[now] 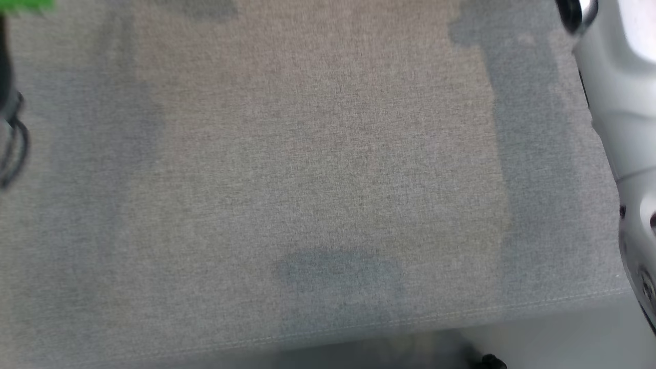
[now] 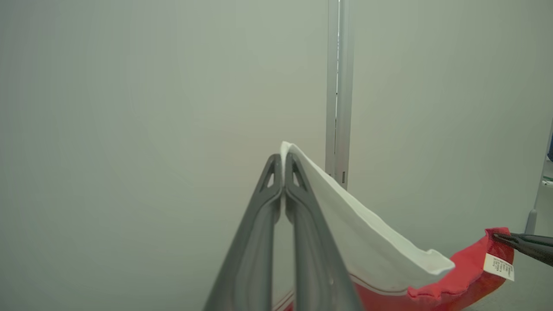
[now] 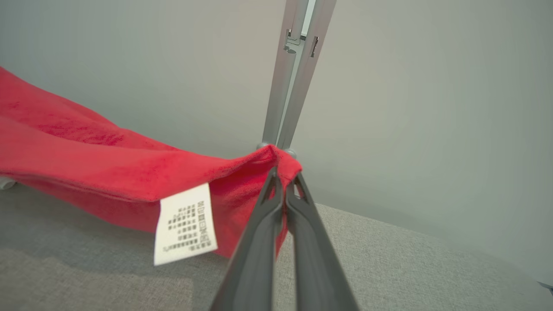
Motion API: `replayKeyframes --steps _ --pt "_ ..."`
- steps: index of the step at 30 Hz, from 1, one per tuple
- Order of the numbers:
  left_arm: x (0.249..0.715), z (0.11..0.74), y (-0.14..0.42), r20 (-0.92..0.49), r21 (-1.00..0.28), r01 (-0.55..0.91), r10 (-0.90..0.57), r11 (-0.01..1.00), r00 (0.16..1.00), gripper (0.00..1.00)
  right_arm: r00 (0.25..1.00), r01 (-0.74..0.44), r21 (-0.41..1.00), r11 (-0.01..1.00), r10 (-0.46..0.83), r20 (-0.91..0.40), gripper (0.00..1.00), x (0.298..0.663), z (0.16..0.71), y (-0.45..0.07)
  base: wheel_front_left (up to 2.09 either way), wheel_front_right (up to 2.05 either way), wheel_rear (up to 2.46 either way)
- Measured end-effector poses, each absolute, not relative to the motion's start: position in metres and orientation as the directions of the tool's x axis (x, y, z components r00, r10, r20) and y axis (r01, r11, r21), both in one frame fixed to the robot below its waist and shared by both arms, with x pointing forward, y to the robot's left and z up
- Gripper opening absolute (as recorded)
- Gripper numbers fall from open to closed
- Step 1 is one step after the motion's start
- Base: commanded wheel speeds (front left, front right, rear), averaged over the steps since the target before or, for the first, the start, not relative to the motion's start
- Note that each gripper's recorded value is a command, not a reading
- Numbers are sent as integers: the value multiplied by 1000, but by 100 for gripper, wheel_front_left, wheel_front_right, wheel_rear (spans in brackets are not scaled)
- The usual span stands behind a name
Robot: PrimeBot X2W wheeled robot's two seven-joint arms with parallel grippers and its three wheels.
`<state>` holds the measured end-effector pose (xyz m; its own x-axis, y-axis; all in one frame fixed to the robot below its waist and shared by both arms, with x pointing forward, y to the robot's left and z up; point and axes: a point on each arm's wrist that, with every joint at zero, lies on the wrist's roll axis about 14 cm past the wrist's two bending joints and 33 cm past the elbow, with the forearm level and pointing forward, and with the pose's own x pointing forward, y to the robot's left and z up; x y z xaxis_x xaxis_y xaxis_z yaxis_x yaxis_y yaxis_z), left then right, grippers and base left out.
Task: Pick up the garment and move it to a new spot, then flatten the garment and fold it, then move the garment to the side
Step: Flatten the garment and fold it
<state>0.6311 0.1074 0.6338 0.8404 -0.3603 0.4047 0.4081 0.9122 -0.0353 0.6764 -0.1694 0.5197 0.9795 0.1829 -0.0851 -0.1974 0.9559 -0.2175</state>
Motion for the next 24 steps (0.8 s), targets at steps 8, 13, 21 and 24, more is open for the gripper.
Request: replayKeyframes --steps 8,13,21,24 --pt "546 587 107 160 -148 377 -354 914 922 0 942 -292 -269 918 227 -248 0 611 515 -173 0 0 0" --pt "493 565 101 38 -233 348 -349 908 936 0 932 -306 -330 893 209 -297 0 576 524 -185 0 0 0" --pt "428 529 94 -146 -292 283 -335 914 931 0 871 -357 -329 874 185 -454 0 522 505 -184 0 0 0" --pt "406 515 94 -212 -296 262 -331 919 920 0 845 -375 -310 873 186 -501 0 503 500 -181 0 0 0"
